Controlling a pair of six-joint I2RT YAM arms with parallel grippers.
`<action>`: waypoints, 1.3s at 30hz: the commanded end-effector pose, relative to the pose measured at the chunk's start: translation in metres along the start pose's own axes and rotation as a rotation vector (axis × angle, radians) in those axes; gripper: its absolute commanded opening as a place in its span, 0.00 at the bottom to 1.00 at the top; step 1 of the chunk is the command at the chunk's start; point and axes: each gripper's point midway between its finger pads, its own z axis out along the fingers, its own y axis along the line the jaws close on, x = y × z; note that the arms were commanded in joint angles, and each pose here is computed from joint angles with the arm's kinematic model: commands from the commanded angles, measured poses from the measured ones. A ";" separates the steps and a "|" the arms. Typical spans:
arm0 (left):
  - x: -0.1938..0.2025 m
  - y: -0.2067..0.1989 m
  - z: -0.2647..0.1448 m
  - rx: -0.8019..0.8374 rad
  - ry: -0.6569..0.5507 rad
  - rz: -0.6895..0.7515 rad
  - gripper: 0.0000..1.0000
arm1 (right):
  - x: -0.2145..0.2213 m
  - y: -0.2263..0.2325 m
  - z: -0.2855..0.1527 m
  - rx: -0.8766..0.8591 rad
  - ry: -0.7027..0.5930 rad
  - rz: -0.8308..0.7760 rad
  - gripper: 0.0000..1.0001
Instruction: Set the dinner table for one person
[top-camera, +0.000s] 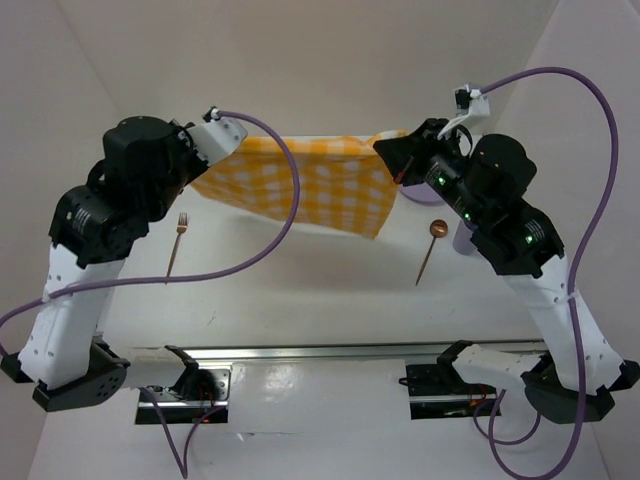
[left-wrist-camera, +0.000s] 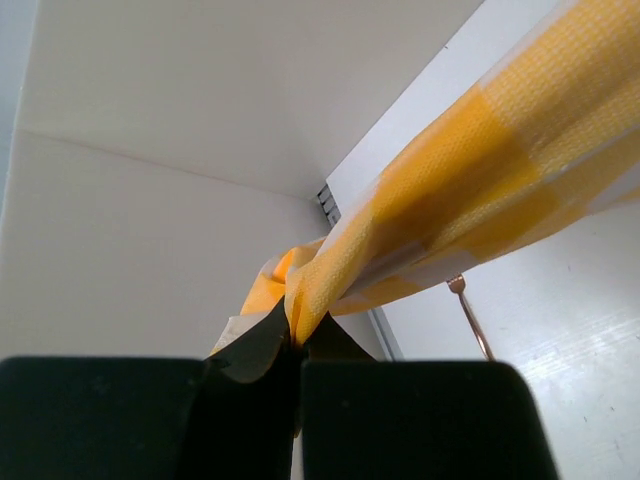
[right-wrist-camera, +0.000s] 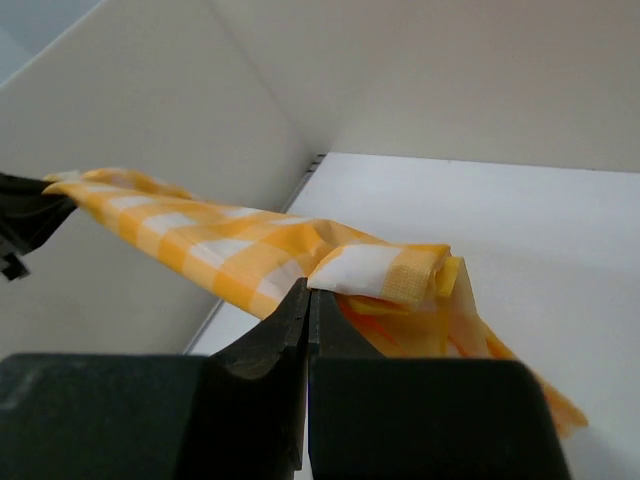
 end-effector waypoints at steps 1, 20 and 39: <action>0.014 0.020 -0.037 -0.035 -0.013 -0.021 0.00 | -0.022 0.027 -0.043 -0.145 -0.035 -0.038 0.00; 0.056 -0.057 0.030 0.137 0.252 -0.012 0.00 | 0.053 -0.035 -0.012 0.167 0.127 0.166 0.00; 0.122 -0.178 0.320 0.239 0.486 -0.072 0.00 | 0.230 -0.297 0.205 0.699 0.406 0.095 0.00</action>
